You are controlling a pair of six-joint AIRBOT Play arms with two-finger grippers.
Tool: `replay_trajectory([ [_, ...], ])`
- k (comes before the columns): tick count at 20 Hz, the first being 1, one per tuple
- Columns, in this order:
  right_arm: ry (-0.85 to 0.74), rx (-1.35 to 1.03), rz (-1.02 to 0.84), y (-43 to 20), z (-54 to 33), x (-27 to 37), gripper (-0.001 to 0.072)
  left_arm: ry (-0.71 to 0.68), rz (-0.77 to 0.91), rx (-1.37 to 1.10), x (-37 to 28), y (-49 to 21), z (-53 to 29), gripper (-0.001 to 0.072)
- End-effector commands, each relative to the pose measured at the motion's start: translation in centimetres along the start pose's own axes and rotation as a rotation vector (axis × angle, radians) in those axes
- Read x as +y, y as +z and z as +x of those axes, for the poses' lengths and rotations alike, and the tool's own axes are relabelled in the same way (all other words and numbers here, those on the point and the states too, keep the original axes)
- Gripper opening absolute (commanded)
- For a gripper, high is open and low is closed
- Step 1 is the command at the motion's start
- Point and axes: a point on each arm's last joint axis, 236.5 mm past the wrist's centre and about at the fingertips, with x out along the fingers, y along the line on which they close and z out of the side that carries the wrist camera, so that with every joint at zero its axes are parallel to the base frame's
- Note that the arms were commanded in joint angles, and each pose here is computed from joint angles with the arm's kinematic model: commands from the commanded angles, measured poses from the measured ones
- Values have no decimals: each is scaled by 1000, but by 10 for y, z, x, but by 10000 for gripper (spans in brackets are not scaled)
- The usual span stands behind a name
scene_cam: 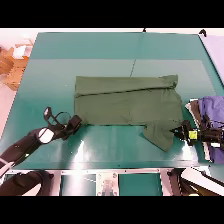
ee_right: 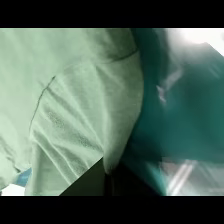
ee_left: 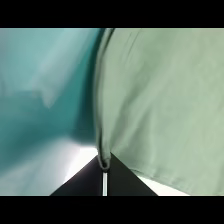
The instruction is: Fold the shirts.
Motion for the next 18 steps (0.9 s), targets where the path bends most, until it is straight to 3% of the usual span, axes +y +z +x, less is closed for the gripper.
replay_trajectory([
  [1, -97, -31, 20, -7, -17, -11, 19, 142, 75, 4, 37, 9, -35, 21],
  [5, -263, -114, -34, -12, -42, -26, 18, 192, 70, -67, 55, 30, -79, 21],
  [7, -357, -65, -60, -25, -43, -36, 18, 242, 149, -27, 62, 24, -90, 21],
  [12, -319, -133, -229, -2, -66, 30, 18, 177, 219, -93, 33, 45, -97, 20],
  [18, -233, -160, -397, 44, -78, 131, 18, 206, 325, -21, -19, 83, -80, 21],
])
